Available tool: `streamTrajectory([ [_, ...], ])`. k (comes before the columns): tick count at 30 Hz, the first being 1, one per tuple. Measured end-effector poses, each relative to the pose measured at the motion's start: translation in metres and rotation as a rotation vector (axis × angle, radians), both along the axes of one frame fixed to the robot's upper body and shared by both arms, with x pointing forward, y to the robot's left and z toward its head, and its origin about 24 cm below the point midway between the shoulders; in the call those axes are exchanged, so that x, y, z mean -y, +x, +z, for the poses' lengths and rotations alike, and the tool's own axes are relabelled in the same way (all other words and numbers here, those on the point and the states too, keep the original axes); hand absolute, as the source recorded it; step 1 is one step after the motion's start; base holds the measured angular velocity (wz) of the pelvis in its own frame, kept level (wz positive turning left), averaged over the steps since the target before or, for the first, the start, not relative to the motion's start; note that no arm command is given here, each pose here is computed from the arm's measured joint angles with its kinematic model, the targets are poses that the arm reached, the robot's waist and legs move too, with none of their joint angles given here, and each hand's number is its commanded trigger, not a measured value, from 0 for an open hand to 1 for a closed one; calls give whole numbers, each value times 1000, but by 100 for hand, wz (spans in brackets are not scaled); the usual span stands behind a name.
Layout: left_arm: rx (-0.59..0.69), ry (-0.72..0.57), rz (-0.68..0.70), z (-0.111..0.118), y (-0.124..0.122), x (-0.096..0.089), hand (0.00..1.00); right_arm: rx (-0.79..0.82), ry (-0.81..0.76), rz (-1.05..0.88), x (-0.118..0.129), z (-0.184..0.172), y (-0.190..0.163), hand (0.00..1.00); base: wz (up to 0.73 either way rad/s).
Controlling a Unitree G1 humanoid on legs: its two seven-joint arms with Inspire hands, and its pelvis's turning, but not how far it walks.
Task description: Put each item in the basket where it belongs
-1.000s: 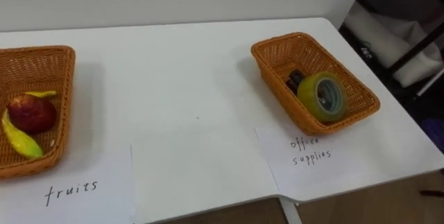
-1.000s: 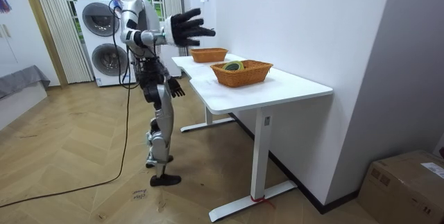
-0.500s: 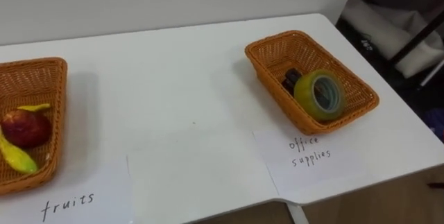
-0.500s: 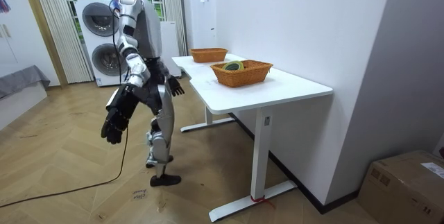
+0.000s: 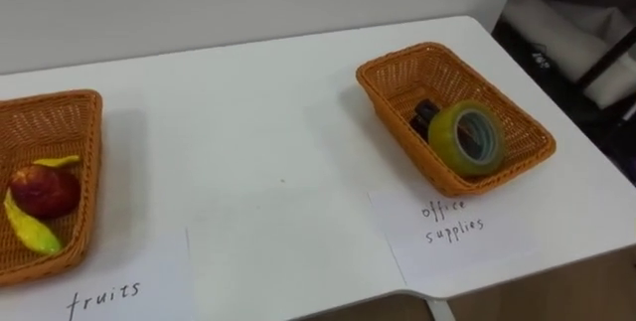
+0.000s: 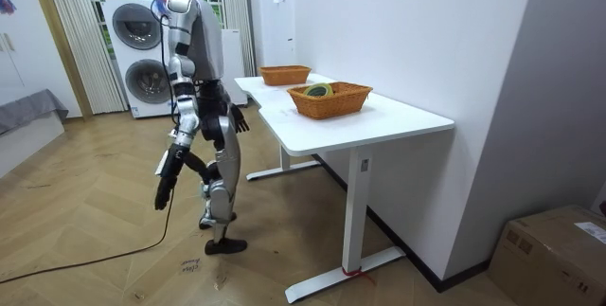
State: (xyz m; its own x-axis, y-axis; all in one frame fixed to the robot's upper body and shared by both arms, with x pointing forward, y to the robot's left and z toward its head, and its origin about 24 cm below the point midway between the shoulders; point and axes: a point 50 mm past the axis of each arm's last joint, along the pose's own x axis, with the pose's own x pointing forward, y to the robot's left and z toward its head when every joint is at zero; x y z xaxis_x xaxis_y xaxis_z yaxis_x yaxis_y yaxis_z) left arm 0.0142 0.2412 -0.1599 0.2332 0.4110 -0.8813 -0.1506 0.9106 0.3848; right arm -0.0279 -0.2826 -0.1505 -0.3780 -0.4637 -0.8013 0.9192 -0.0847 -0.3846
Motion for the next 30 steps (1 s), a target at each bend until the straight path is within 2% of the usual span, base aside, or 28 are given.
streamTrajectory([
  [5, -18, -39, 4, -3, 1, 6, 0, -5, 189, 295, -27, -13, -3, 0, 10],
  [8, -30, -36, -3, -3, -2, 4, 0, -6, 274, 553, -36, -17, 5, 0, 1],
  [10, -42, -33, -12, -3, -2, 4, 0, -38, 327, 815, -42, -20, 17, 0, 4],
  [14, -53, -19, -47, -5, 0, 8, 0, -79, 342, 1134, -49, -21, 42, 0, 10],
  [19, -6, -2, -82, -5, 16, 14, 0, -133, 261, 1494, -54, -19, 83, 0, 14],
  [30, 50, 14, -76, -4, 27, 21, 0, -55, 191, 1625, -66, -15, 110, 0, 9],
])
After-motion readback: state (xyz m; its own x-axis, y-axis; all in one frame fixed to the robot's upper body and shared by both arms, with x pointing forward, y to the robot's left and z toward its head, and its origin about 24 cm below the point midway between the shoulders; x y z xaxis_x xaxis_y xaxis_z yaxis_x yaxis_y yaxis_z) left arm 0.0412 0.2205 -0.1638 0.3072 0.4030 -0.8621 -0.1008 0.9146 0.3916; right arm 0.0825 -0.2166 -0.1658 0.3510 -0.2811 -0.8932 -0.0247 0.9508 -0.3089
